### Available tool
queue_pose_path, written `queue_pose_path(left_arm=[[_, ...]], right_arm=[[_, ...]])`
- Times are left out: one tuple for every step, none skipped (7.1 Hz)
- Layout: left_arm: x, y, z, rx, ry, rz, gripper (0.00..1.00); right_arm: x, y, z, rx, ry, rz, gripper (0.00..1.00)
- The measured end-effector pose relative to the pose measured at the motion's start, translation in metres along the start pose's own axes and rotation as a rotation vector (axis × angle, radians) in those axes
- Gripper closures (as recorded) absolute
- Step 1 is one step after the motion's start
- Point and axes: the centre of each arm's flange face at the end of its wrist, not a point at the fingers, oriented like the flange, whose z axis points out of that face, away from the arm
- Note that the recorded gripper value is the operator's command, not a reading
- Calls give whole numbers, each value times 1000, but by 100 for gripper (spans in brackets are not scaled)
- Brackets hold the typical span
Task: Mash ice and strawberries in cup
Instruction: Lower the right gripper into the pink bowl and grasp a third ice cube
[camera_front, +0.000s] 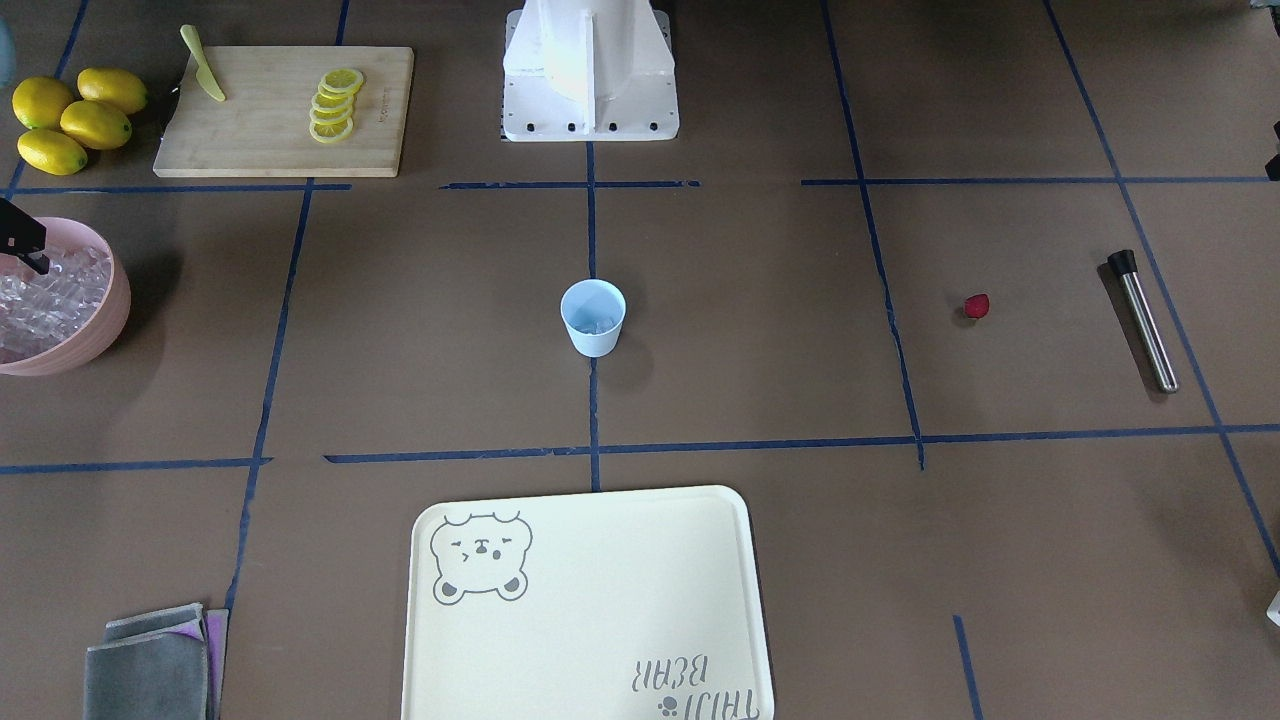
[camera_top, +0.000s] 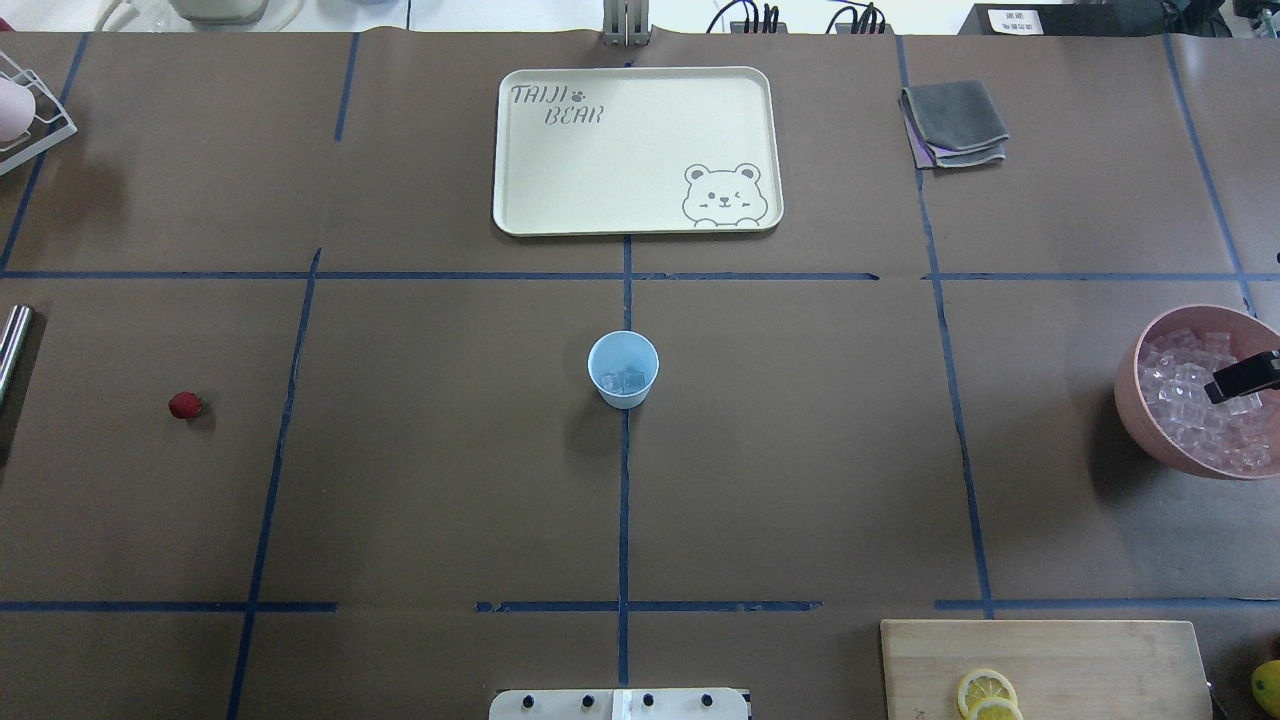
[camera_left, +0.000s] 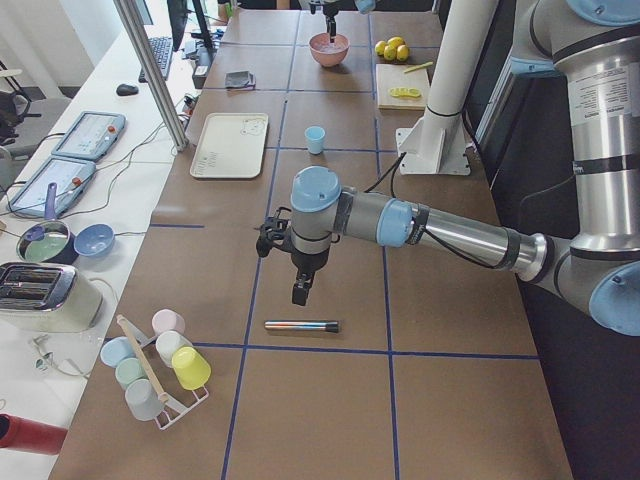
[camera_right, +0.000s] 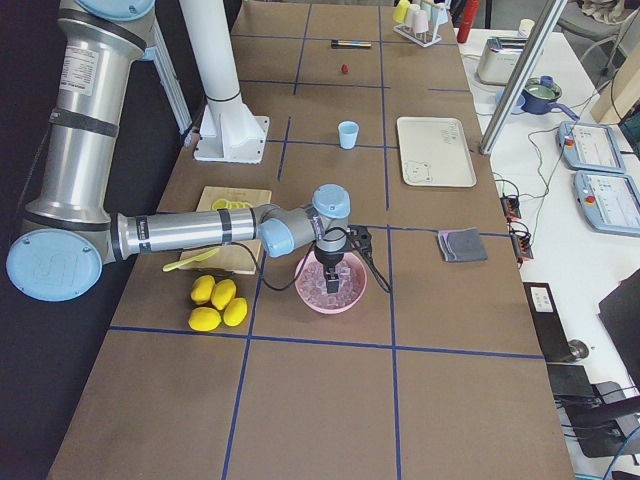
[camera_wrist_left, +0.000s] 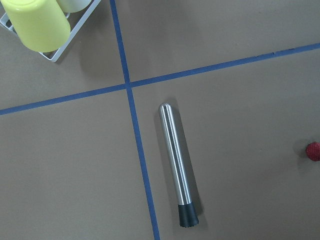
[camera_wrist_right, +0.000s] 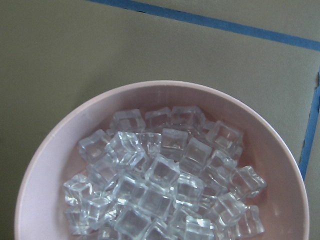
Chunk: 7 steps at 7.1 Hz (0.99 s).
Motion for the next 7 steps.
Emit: queue_pose_path(left_arm=[[1, 0, -1, 2, 0, 2, 0], [3, 0, -3, 5, 1, 5, 0], [5, 0, -5, 9, 1, 8, 0], [6, 0, -7, 11, 1, 10, 0], [7, 0, -7, 12, 1, 10, 0], [7, 0, -7, 13, 1, 11, 0], [7, 0, -8, 13, 1, 11, 0]], right_arm=[[2, 1, 6, -11, 3, 0, 3], [2, 2, 12, -24, 5, -2, 4], [2, 3, 18, -36, 7, -4, 7], [1, 4, 22, -45, 7, -6, 18], [1, 4, 24, -49, 8, -8, 35], [1, 5, 25, -52, 9, -7, 52], [2, 6, 26, -55, 9, -5, 67]])
